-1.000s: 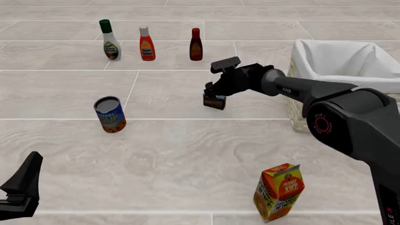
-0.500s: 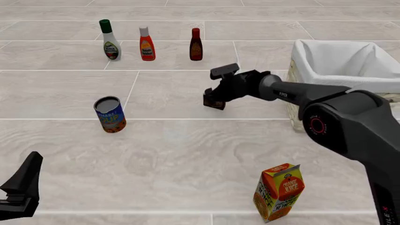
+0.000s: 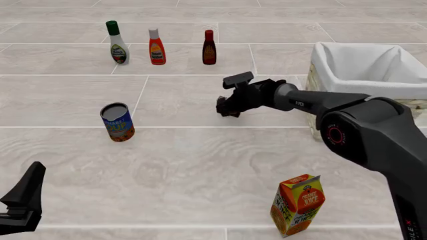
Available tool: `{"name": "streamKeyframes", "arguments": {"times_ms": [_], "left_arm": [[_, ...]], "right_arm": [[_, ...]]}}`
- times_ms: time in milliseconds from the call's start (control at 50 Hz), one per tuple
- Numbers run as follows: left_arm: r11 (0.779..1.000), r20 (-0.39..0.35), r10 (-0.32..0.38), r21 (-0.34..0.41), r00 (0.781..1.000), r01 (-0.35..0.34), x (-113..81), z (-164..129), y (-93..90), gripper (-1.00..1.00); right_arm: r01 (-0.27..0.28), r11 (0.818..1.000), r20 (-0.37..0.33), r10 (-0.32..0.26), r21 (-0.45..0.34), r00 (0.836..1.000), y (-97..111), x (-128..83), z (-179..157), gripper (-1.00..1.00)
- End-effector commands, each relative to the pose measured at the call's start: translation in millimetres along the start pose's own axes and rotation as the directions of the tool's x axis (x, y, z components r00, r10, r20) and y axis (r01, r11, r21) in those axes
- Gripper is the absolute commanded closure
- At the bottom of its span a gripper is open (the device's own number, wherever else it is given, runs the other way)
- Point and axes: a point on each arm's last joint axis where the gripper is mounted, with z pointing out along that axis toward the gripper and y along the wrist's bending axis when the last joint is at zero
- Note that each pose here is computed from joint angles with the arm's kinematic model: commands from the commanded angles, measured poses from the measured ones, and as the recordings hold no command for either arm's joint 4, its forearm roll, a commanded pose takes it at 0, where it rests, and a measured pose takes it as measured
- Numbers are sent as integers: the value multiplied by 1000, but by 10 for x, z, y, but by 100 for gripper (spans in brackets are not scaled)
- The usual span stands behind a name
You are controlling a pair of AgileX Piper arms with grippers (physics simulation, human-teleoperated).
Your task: Pick the chocolate pudding and place it in the basket.
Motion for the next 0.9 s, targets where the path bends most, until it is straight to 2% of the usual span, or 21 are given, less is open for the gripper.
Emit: {"name": "streamKeyframes", "arguments": {"times_ms": [20,520,700,760,900], "left_arm": [[1000,0,0,0,1000,0,0,0,0,-100],[1000,0,0,0,1000,0,0,0,0,-100],[1000,0,1,0,1000,-1,0,0,0,-100],[1000,0,0,0,1000,0,0,0,0,-100],[1000,0,0,0,1000,0,0,0,0,-100]], "right_arm": [[4,1000,29,-3,-11,1000,85,-10,-74,100],[4,1000,79,-3,-6,997,56,-145,-248,100],[-23,1000,124,22,2,992,-14,-284,-426,100],[-37,999,146,34,15,989,-115,-371,-509,100],[-24,1000,178,21,13,984,-85,-475,-704,100]]}}
